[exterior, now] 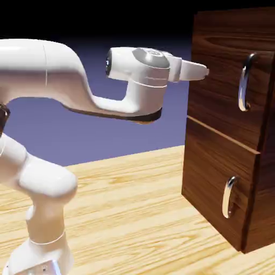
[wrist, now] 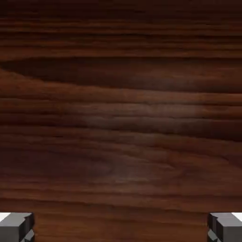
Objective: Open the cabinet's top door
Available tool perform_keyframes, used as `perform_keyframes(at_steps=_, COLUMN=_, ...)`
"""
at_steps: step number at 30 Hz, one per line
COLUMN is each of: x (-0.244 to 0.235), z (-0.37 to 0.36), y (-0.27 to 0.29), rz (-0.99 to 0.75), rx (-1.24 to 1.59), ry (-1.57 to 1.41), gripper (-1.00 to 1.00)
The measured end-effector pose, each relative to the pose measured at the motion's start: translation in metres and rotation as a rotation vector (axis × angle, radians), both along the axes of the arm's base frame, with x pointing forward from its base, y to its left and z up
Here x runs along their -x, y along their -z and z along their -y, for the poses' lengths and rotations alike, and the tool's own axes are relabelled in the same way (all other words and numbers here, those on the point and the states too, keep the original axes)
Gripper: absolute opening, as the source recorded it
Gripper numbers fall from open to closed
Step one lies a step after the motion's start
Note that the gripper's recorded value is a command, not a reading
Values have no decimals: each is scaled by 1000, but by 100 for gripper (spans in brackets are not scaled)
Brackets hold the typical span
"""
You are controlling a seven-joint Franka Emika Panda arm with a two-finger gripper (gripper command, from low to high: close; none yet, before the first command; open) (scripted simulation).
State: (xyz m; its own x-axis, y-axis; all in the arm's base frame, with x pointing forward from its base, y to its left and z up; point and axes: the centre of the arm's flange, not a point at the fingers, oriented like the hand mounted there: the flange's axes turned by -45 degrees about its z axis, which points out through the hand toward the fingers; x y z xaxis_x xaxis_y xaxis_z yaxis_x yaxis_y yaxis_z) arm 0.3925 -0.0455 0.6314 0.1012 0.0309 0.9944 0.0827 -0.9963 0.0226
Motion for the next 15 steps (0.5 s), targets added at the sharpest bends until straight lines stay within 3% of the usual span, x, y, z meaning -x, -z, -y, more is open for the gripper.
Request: perform_keyframes(at_steps=15, x=-28, z=85, y=29, rz=93, rx=-27, ry=22, gripper=0)
